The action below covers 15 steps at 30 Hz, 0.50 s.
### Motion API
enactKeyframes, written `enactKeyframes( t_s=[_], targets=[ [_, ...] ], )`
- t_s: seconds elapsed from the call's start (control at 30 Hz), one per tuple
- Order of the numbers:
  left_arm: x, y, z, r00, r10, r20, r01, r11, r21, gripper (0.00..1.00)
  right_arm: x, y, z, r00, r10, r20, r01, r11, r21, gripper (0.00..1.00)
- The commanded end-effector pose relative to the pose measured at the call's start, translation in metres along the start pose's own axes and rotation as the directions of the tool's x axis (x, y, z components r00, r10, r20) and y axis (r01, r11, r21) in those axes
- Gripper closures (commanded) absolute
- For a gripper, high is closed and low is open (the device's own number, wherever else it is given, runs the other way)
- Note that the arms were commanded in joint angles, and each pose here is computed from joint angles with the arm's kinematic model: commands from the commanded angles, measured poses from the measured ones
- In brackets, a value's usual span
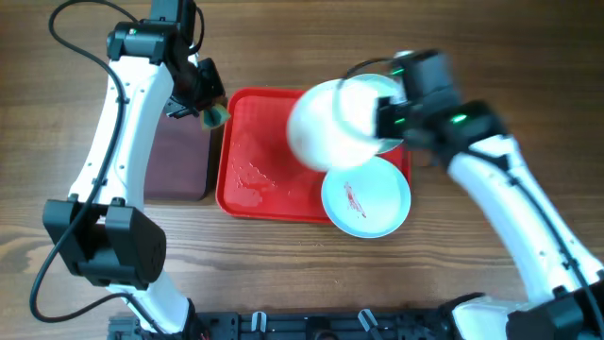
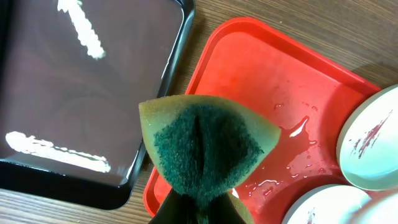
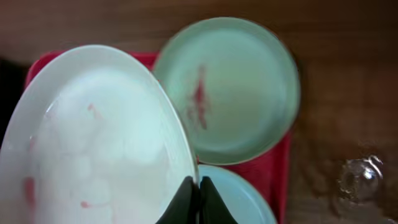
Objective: Clean dirty plates on tray and stack at the side
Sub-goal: 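Lift the white plate with the right gripper and carry it right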
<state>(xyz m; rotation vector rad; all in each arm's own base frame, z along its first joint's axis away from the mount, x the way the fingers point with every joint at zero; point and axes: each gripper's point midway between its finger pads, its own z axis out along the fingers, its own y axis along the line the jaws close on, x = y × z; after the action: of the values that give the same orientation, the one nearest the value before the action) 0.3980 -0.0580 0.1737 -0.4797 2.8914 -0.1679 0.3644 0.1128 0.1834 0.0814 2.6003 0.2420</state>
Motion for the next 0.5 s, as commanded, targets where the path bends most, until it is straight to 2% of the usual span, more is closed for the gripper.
enactKeyframes(
  t_s=[0.0,0.23,0.33,0.47],
  targets=[
    [0.002,0.002,0.013,0.999,0.011,-0.035,-0.011,1.0,-0.011,0.96,-0.01,-0.071,-0.01,0.969,0.247,-0.025,-0.247,0.969,0.009,0.96],
    [0.002,0.002,0.017,0.999,0.011,-0.034,-0.011,1.0,-0.01,0.96,0.01,-0.212,-0.018,0.826,0.563,0.0,-0.551,0.809,0.204,0.96],
    [0.002,0.002,0.017,0.999,0.011,-0.033,-0.011,1.0,-0.01,0.96,0.028,-0.246,-0.007,0.775,0.631,-0.031,-0.604,0.754,0.259,0.96],
    [0.002,0.001,0.017,0.999,0.012,-0.034,-0.013,1.0,-0.01,0.96,0.048,-0.258,0.012,0.74,0.667,-0.089,-0.618,0.726,0.301,0.96]
  ],
)
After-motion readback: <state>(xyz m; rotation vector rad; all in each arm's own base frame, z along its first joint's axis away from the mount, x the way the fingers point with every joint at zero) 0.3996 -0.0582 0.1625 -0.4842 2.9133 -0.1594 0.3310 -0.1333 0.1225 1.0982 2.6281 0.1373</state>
